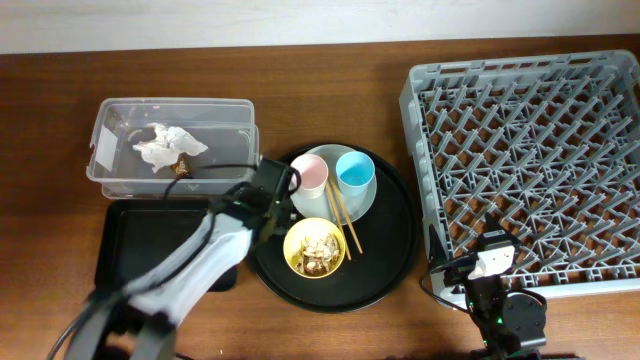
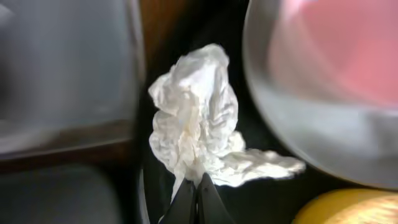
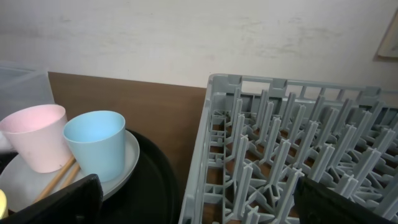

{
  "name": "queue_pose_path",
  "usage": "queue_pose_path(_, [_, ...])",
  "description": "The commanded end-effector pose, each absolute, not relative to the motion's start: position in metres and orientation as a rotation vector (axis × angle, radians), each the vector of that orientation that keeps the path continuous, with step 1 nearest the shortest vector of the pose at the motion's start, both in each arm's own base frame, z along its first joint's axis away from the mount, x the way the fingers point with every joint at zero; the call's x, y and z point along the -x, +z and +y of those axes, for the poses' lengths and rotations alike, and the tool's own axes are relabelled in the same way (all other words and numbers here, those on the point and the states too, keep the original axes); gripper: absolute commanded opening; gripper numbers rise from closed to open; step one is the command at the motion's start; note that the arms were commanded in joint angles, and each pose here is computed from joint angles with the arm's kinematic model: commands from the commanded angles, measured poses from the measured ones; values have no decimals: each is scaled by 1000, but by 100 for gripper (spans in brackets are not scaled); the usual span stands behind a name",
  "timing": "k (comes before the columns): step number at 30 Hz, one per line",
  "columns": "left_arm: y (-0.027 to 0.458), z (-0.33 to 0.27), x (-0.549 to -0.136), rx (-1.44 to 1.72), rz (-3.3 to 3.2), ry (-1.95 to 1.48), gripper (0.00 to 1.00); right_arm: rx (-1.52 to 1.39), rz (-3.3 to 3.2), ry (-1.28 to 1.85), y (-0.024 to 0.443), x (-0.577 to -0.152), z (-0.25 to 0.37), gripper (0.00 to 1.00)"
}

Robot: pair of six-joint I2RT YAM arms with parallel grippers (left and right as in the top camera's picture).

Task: Sort waste into correct bins and load items into the dishwasher rack
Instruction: 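Carry the wrapper with the left gripper and release it into the clear bin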

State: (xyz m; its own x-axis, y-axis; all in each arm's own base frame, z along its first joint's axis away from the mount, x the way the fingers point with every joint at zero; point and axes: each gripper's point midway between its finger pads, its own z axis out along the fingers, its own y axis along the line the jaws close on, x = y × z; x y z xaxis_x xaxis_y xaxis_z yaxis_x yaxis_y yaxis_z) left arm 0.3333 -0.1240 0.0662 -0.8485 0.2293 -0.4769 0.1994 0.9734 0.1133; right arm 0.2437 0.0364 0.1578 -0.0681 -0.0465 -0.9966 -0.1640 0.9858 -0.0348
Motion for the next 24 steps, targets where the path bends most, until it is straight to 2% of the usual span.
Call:
queue_pose_path(1, [148,-123,-340,-240,2420,10,0,161,1642,92,156,-244,35,99])
queue_pose_path(7, [232,-79,-335,-52,2159,149,0,161,1642,92,156,-244,35,99])
queue_pose_path(10, [245,-51,-344,62,2097,239,0,161,1642,92,156,-244,35,99])
queue_pose_path(14, [224,-26,-371,185,2120,259,0,161,1642,92,156,-244,35,99])
queue_pose_path(20, [142,-4,-419,241,2243,307,1,161,1642,92,156,-244,35,99])
queue_pose_path(21, [131,-1,-423,248,2258,317,8,161,1642,92,156,-244,35,99])
queue_pose_path(23, [114,3,-429,259,2281,334,50,161,1642,92,156,-244,35,99])
queue_pose_path(24, [108,5,-430,263,2288,340,56,161,1642,92,156,-244,35,99])
